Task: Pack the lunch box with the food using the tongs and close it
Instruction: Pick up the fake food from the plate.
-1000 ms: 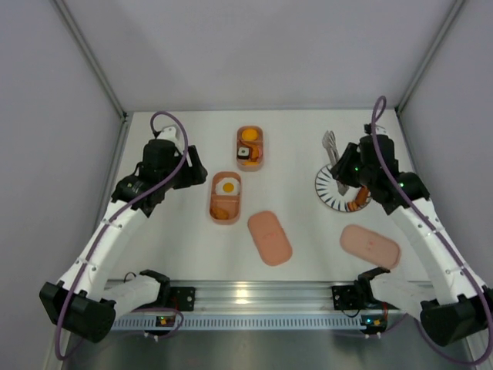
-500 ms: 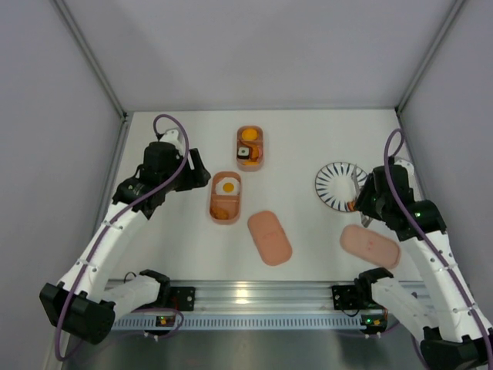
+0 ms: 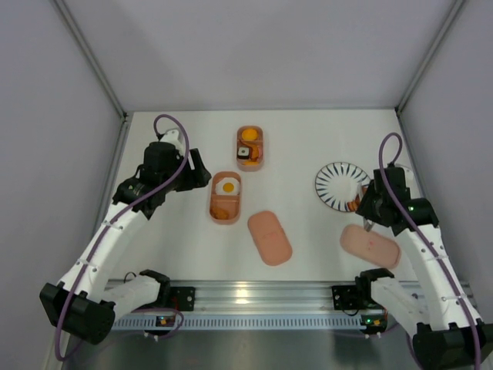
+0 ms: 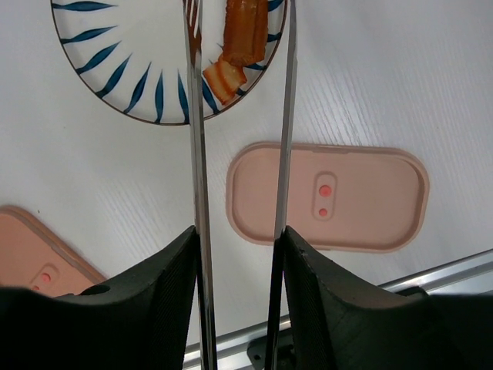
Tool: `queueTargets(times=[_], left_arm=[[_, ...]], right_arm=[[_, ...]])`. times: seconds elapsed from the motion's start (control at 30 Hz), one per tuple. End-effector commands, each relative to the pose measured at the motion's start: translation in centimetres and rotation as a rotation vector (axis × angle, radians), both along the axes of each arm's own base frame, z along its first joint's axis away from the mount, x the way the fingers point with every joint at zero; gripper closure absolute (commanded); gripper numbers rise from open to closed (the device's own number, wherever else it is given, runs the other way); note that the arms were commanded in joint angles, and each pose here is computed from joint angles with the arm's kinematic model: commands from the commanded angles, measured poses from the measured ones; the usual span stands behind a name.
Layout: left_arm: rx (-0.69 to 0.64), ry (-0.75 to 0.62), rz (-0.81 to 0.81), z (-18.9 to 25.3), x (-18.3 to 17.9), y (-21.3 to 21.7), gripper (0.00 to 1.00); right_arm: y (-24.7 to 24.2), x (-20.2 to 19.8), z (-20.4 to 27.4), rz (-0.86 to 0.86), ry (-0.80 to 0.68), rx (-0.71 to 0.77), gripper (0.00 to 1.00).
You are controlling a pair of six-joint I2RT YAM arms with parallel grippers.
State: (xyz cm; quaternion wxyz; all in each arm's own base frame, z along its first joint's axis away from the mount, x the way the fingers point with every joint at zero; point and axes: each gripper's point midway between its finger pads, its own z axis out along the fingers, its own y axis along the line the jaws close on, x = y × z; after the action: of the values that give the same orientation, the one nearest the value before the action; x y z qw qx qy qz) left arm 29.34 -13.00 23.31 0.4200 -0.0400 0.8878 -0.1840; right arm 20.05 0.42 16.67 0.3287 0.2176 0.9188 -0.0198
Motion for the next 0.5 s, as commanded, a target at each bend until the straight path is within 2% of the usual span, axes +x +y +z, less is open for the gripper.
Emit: queueTargets(times=[0.0,0.47], left_arm=[[-0.031,-0.06,-0.002,1.3,0.5,-0.3,0.26],[-0.019,-0.058,0.002,1.2,0.6,-0.1,0.26]], right_arm=[[-0.2,1.1,-0.3,-0.001,-0.013,0.023,0.56],[-0.7,2.5,-2.3,-0.018,0.003,0.124,0.59]])
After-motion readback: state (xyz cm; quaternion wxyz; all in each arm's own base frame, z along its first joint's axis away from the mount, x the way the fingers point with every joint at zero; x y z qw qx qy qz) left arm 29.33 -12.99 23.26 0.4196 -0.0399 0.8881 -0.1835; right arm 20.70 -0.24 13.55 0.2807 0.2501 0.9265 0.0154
